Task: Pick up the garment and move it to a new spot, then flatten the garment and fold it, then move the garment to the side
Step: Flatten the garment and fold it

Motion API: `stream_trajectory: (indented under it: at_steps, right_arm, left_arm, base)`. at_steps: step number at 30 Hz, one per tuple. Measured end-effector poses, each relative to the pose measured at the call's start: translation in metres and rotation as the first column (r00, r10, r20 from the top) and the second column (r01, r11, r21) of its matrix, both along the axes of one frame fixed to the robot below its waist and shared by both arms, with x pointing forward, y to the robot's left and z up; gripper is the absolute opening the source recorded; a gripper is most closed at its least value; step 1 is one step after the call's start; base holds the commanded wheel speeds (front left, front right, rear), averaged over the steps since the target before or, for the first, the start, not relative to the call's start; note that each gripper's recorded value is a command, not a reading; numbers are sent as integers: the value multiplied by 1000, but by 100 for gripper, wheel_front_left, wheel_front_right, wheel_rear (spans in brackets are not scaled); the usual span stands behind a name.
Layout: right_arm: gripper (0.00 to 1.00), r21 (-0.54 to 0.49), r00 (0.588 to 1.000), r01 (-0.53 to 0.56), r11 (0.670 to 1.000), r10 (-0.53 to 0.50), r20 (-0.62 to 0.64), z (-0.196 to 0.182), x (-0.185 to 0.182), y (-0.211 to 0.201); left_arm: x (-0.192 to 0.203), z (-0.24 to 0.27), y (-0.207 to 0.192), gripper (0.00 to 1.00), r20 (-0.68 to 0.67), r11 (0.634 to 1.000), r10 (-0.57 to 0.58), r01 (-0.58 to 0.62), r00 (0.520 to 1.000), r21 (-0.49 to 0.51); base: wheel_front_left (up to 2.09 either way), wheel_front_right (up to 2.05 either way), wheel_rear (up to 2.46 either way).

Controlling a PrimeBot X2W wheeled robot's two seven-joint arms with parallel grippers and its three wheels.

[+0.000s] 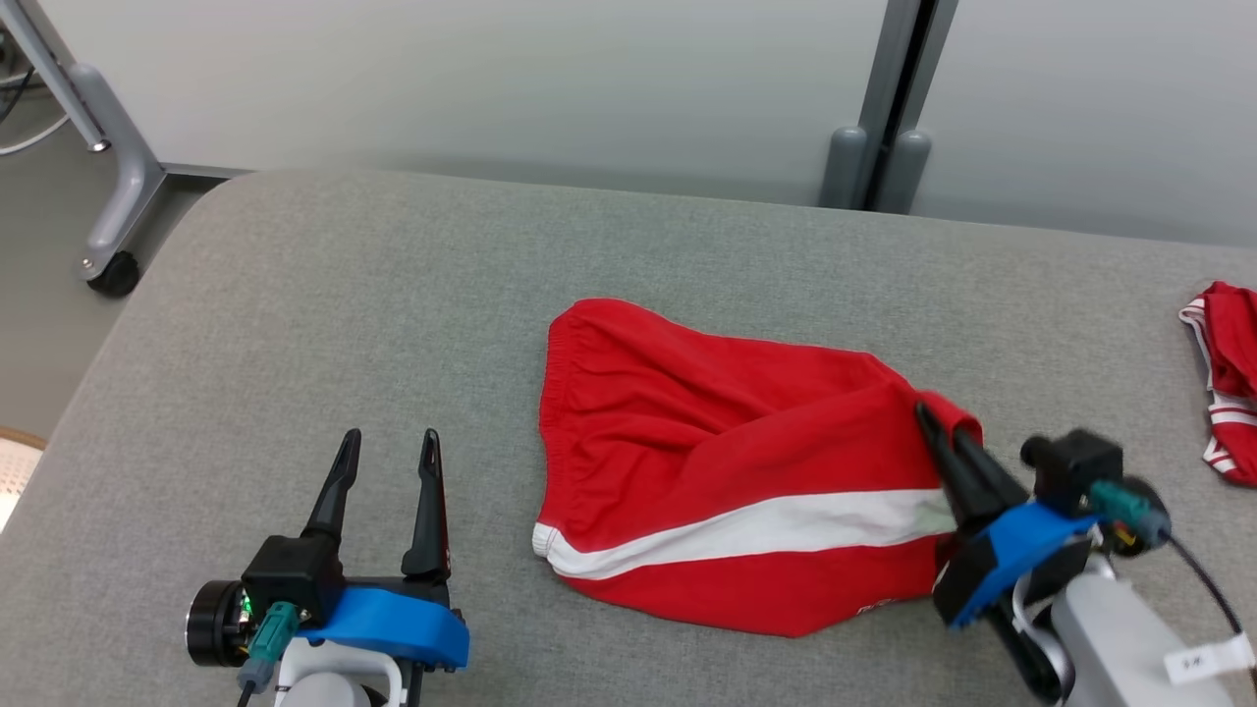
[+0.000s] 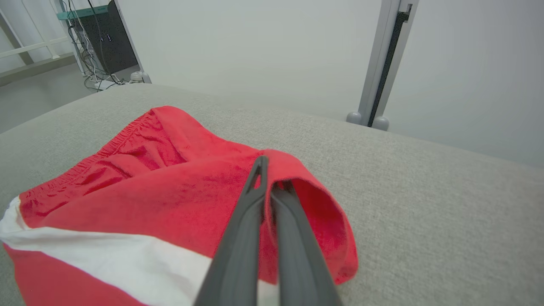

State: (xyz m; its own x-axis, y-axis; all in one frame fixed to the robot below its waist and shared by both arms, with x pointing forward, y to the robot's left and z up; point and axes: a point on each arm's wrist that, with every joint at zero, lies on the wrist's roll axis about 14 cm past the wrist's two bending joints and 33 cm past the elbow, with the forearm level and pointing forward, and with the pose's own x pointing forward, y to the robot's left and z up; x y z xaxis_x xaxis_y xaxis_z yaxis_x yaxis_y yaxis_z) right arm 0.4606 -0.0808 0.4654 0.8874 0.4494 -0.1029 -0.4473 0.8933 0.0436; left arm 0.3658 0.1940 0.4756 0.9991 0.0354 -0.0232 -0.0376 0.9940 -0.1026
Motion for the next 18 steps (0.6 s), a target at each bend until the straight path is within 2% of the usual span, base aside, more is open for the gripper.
stream_trajectory:
  at_steps: [7,18]
  right_arm:
    - [0,42,999,-26,999,28,-42,-16,-52,3]
    - [0,95,995,24,995,-15,-101,-16,-114,-15]
  left_arm:
    - [-1,-2,-7,100,-4,1000,-20,20,1000,-7]
    - [9,1,-28,100,9,996,-83,83,997,-12]
  base:
    - [0,0,0]
    - [0,0,0]
